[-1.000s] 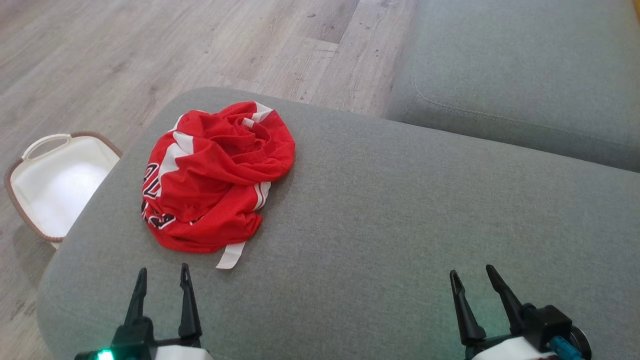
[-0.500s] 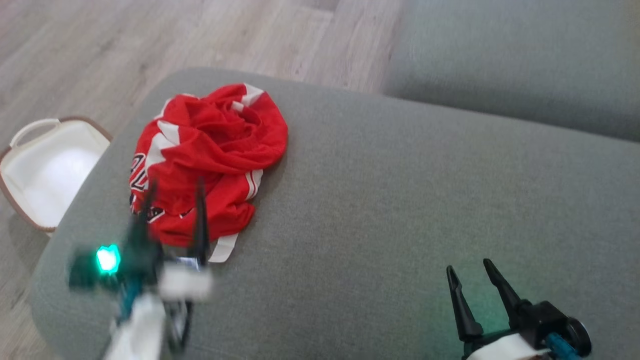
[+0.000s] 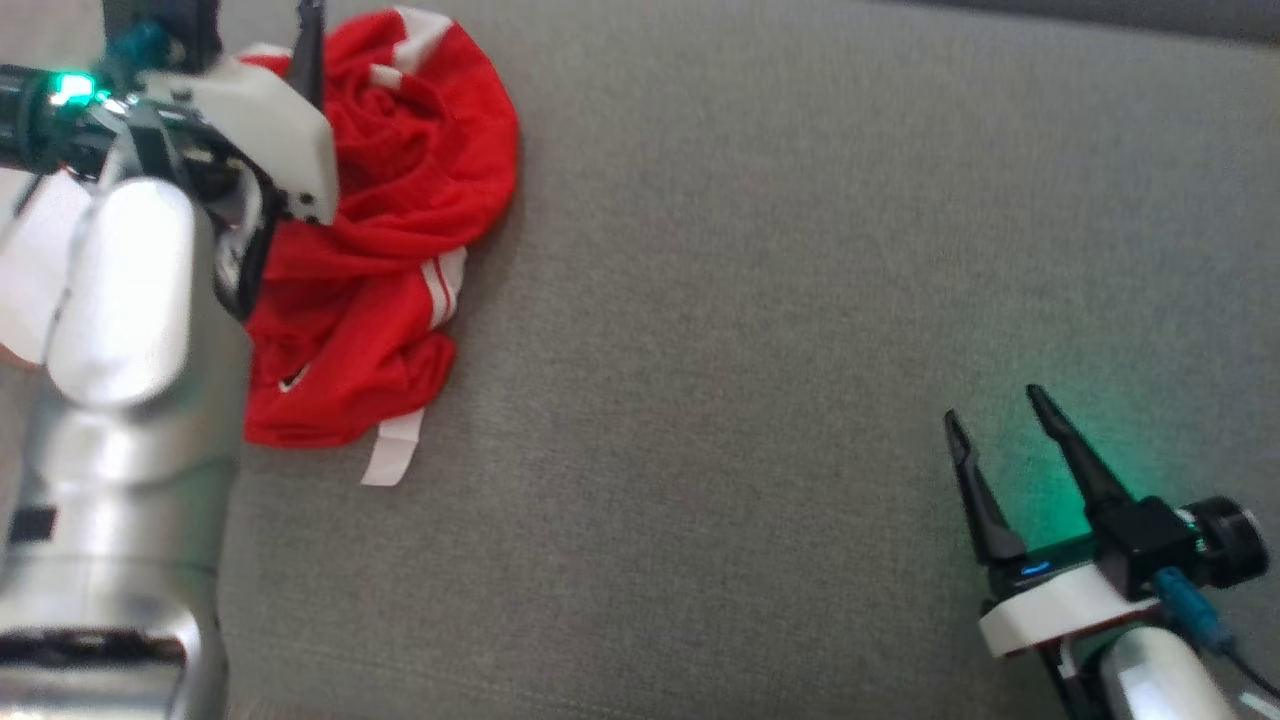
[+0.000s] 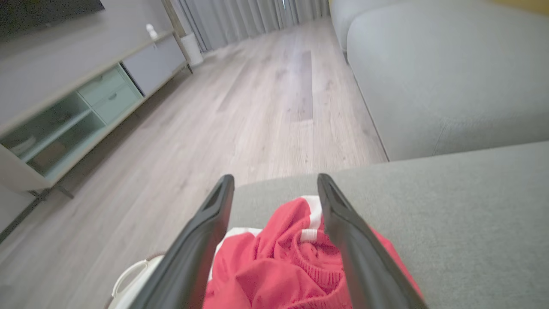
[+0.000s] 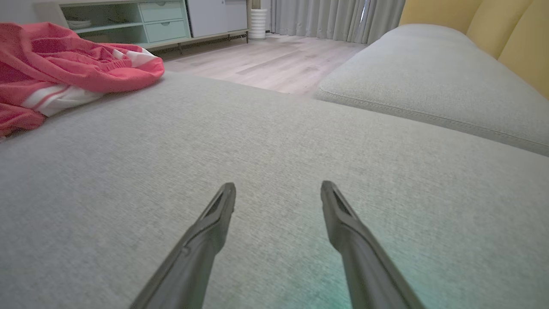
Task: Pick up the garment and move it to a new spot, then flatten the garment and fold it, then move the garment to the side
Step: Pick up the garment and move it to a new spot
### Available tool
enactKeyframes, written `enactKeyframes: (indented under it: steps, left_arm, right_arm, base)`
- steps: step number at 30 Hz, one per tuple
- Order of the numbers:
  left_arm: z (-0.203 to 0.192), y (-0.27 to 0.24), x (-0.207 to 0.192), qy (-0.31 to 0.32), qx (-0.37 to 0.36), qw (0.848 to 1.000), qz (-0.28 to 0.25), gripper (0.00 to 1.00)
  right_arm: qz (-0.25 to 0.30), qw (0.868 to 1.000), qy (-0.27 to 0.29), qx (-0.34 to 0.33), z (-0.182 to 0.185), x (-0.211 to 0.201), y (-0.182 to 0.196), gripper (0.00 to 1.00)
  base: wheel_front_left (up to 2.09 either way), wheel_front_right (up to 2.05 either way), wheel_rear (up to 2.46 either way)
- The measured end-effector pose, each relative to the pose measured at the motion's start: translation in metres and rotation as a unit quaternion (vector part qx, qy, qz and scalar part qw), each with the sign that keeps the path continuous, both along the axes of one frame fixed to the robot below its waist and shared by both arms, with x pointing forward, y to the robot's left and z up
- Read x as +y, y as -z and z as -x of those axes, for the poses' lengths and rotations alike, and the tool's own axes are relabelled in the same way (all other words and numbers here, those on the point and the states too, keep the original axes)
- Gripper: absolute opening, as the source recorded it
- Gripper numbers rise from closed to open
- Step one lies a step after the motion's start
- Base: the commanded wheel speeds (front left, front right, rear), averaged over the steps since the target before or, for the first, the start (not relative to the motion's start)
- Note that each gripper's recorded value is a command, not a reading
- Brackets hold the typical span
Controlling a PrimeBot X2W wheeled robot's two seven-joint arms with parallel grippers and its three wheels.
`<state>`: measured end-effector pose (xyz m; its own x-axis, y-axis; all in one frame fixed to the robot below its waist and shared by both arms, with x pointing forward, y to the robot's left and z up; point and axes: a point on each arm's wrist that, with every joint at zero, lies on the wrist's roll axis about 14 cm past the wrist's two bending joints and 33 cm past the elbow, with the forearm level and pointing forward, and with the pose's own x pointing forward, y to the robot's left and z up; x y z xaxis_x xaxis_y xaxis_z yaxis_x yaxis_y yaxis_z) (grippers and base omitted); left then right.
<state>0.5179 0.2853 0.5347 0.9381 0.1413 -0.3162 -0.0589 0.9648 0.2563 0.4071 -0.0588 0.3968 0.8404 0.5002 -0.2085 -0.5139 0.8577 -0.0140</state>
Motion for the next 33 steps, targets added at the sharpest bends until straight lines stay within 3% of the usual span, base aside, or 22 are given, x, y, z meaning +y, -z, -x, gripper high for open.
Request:
enactKeyframes:
  steps: [13, 14, 15, 16, 20, 26, 33]
  left_arm:
    - [0.0, 0.132, 0.009, -0.033, 0.196, 0.979, 0.042, 1.0]
    - [0.0, 0.132, 0.009, -0.033, 0.196, 0.979, 0.042, 0.78]
    - [0.001, 0.138, 0.01, -0.034, 0.204, 0.978, 0.039, 0.34]
    - [0.001, 0.141, 0.011, -0.032, 0.206, 0.977, 0.035, 0.0]
    - [-0.004, 0.139, 0.015, -0.032, 0.181, 0.983, 0.027, 0.0]
    - [-0.036, 0.072, 0.023, -0.009, 0.046, 0.998, -0.03, 0.0]
    - [-0.049, -0.033, 0.007, 0.054, -0.09, 0.989, -0.108, 0.0]
  right_arm:
    - [0.024, 0.999, 0.014, 0.023, -0.014, -0.029, 0.032, 1.0]
    - [0.024, 0.999, 0.014, 0.023, -0.014, -0.029, 0.032, 1.0]
    - [0.024, 0.999, 0.013, 0.023, -0.015, -0.03, 0.033, 1.0]
    - [0.024, 0.999, 0.012, 0.022, -0.017, -0.03, 0.034, 1.0]
    - [0.025, 0.999, 0.01, 0.021, -0.019, -0.03, 0.036, 1.0]
    - [0.027, 1.0, 0.009, 0.014, -0.018, -0.03, 0.029, 1.0]
    - [0.0, 1.0, 0.011, -0.007, -0.005, -0.012, -0.001, 1.0]
  base:
    - [0.0, 0.0, 0.0]
    - [0.0, 0.0, 0.0]
    - [0.0, 0.0, 0.0]
    - [0.0, 0.0, 0.0]
    - [0.0, 0.0, 0.0]
    - [0.0, 0.0, 0.0]
    - [0.0, 0.0, 0.0]
